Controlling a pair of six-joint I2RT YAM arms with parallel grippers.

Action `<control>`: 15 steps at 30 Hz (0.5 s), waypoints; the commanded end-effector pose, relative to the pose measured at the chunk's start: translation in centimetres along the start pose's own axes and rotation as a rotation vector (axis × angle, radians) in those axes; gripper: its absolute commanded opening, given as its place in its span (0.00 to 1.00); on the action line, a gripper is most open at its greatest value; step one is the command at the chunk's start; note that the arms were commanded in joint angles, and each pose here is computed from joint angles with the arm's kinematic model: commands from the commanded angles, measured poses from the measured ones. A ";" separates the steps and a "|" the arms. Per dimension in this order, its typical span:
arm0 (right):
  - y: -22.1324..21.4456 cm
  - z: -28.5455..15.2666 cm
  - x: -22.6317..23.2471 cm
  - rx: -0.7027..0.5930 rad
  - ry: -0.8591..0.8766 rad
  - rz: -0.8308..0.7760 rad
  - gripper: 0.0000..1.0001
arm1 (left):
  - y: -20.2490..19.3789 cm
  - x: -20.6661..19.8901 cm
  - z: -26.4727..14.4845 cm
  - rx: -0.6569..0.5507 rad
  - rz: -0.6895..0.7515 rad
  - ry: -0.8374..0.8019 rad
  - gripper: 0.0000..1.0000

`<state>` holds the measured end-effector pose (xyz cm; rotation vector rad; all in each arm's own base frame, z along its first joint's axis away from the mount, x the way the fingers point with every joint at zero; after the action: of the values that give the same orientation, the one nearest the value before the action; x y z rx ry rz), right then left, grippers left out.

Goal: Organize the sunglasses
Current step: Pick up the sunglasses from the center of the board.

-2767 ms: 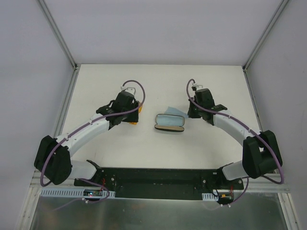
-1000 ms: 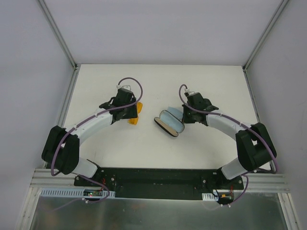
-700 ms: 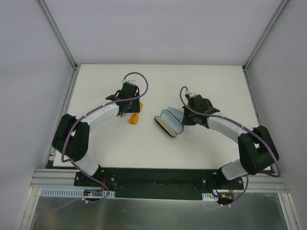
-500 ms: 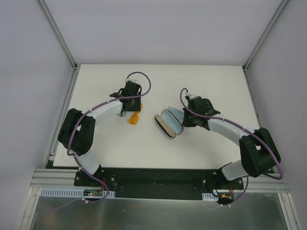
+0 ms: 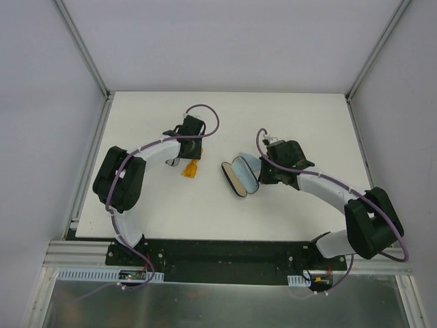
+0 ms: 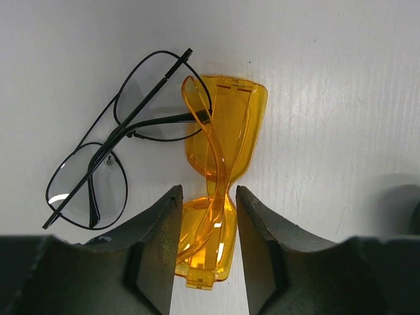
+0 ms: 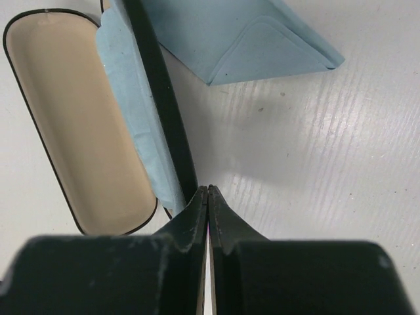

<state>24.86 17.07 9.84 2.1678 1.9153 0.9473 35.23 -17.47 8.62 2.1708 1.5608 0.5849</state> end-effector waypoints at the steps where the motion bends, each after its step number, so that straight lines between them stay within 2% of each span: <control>1: 0.0 -0.8 0.7 -0.013 0.034 0.008 0.01 | 1.3 0.2 0.0 -0.020 0.014 -0.005 0.37; 9: -0.1 -1.7 0.3 -0.045 0.031 0.011 0.01 | 0.7 0.1 0.8 0.015 0.019 -0.006 0.30; 15: 0.7 -2.8 -0.7 -0.117 -0.032 0.006 0.01 | 0.8 -0.1 0.6 0.021 0.021 -0.019 0.13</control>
<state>24.09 16.36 10.95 2.1377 1.8726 0.9840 35.60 -17.69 7.58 2.2053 1.5620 0.5683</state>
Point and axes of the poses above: each gripper's point midway between its finger pads, its own z axis out along the fingers, its own x axis along the line the jaws close on, y = z × x, the point moved 5 cm from there along -z, back along the fingers, and after that the axes turned 15 degrees about z, right-handed, at the moved point
